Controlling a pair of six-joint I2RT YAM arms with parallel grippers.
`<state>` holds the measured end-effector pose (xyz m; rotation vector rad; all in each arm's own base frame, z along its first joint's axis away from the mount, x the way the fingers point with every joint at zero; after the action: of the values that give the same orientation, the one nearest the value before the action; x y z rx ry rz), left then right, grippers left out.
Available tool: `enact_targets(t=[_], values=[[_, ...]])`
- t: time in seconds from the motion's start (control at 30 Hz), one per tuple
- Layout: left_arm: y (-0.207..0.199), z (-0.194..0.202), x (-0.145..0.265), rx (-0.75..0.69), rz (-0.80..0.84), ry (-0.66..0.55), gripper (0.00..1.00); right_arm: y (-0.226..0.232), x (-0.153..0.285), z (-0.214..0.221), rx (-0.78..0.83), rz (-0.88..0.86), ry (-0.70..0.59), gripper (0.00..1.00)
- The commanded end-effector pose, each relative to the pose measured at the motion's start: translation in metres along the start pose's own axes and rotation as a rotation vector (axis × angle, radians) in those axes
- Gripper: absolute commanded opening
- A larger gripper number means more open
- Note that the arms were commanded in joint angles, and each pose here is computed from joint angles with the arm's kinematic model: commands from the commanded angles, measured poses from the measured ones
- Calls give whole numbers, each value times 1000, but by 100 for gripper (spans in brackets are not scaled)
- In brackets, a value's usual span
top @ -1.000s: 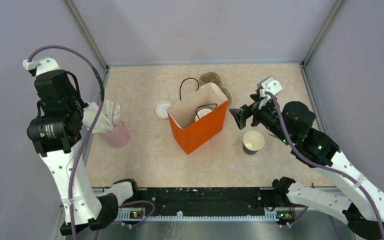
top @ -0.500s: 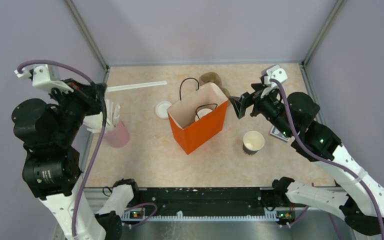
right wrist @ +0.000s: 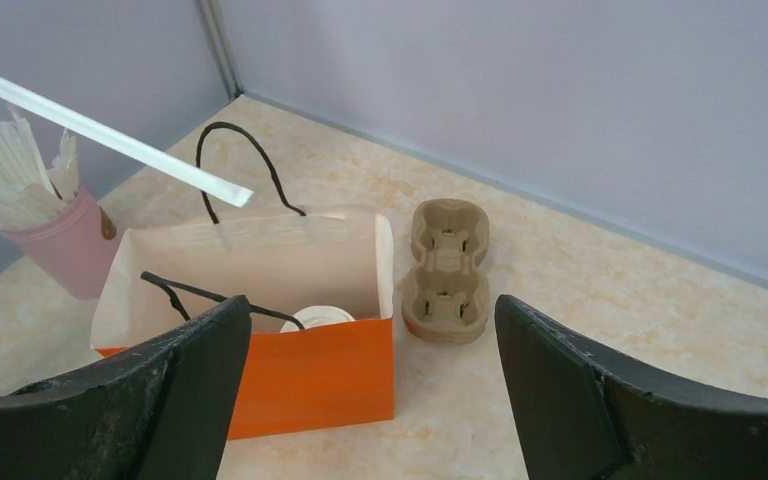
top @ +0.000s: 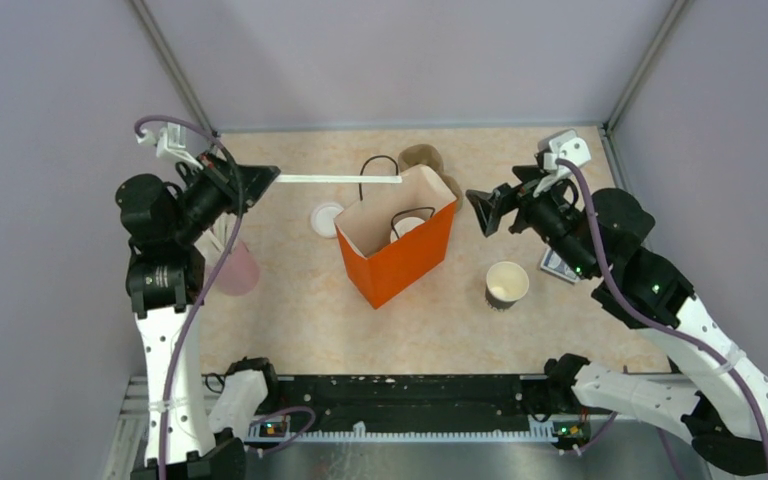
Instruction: Pack the takeout coffee
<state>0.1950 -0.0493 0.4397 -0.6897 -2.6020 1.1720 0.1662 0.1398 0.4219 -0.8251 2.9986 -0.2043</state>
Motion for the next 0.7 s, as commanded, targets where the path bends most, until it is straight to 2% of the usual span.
enact_targets(t=[0.0,0.17,0.37,0.67], values=[[2,6,-4,47,103,-52,0,-10,11,-13,1,42,-55,89],[15,28,-29,95,96,-21,0,-10,8,-12,38,40,-52,89],[7,72,-75,99,97,79,0,-9,5,-13,54,33,-47,89],[13,71,-88,61,31,0,0,-14,11,-13,51,65,-25,89]])
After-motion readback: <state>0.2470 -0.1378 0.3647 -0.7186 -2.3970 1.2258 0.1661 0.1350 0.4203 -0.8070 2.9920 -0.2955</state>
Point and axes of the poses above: each gripper's point midway between its finger pads, its own x axis back along the fingers, its own y axis along the line the jaws close on, z = x × y, the point moved 8 cm from there along x, back along the fingers, and after that the axes turned 8 degrees about x, right-handed, at the moved point
